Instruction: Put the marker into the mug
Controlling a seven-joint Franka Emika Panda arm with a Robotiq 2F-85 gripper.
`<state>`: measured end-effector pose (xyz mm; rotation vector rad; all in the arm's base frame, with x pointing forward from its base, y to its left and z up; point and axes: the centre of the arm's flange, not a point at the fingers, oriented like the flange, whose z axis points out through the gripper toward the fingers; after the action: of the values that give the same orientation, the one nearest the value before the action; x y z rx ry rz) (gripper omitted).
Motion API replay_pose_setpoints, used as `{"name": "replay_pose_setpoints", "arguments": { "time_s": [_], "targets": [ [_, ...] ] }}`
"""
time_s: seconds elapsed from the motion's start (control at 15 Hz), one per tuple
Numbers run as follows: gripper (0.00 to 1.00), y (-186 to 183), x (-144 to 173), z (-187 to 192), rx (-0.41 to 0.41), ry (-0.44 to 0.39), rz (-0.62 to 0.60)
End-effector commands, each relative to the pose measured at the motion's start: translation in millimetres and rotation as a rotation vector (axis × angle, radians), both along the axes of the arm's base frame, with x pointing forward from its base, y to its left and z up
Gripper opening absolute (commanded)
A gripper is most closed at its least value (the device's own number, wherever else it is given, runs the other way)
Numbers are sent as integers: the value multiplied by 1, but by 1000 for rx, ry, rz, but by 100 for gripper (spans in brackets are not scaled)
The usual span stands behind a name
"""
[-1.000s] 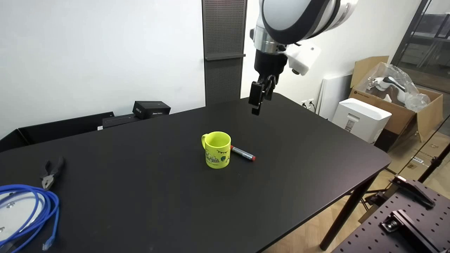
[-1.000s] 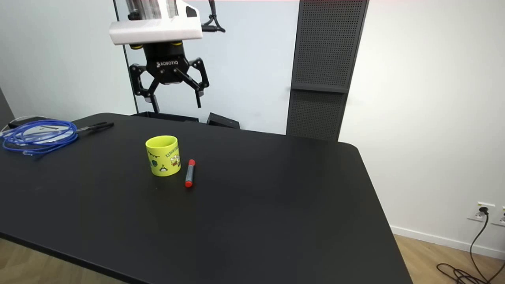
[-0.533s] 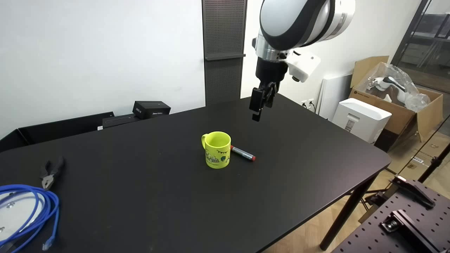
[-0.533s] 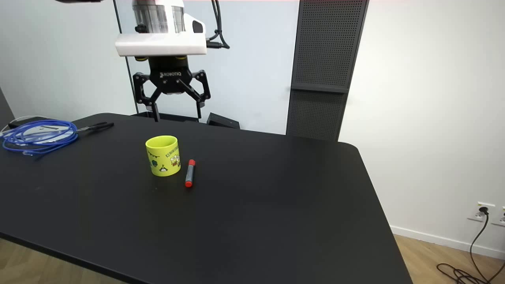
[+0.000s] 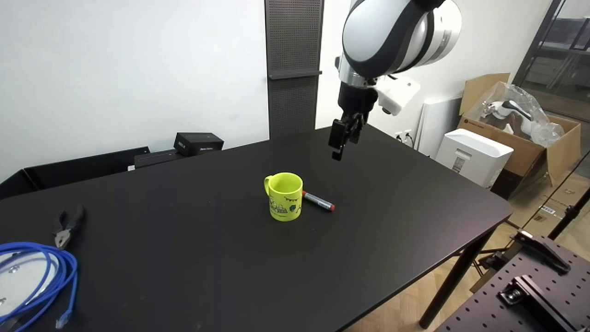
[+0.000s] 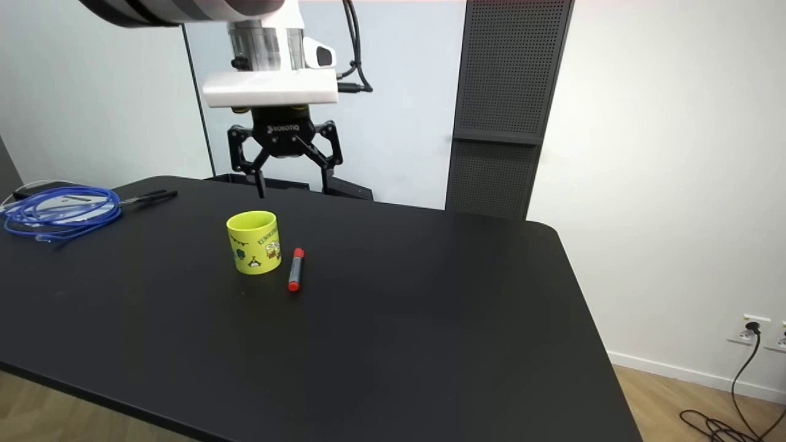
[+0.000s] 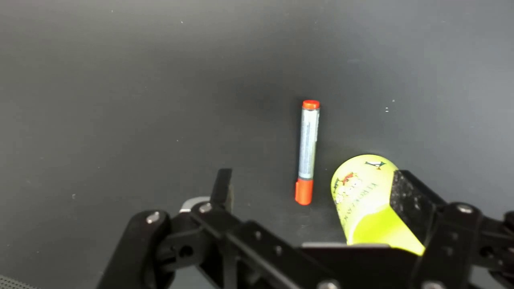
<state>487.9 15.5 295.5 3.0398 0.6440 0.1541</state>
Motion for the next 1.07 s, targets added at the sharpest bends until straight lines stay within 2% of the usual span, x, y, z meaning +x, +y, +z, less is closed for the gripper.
{"name": "replay_pose_setpoints", "arguments": {
  "time_s": [0.0,0.27,0.67,1.0],
  "targets": [
    [100,-24,29,-34,12,26,-70],
    [100,-26,49,-68,-13,89,-78],
    [100,-3,79,-103,-33,156,-24],
    [100,26,85,-125,-23,214,31]
  ]
}}
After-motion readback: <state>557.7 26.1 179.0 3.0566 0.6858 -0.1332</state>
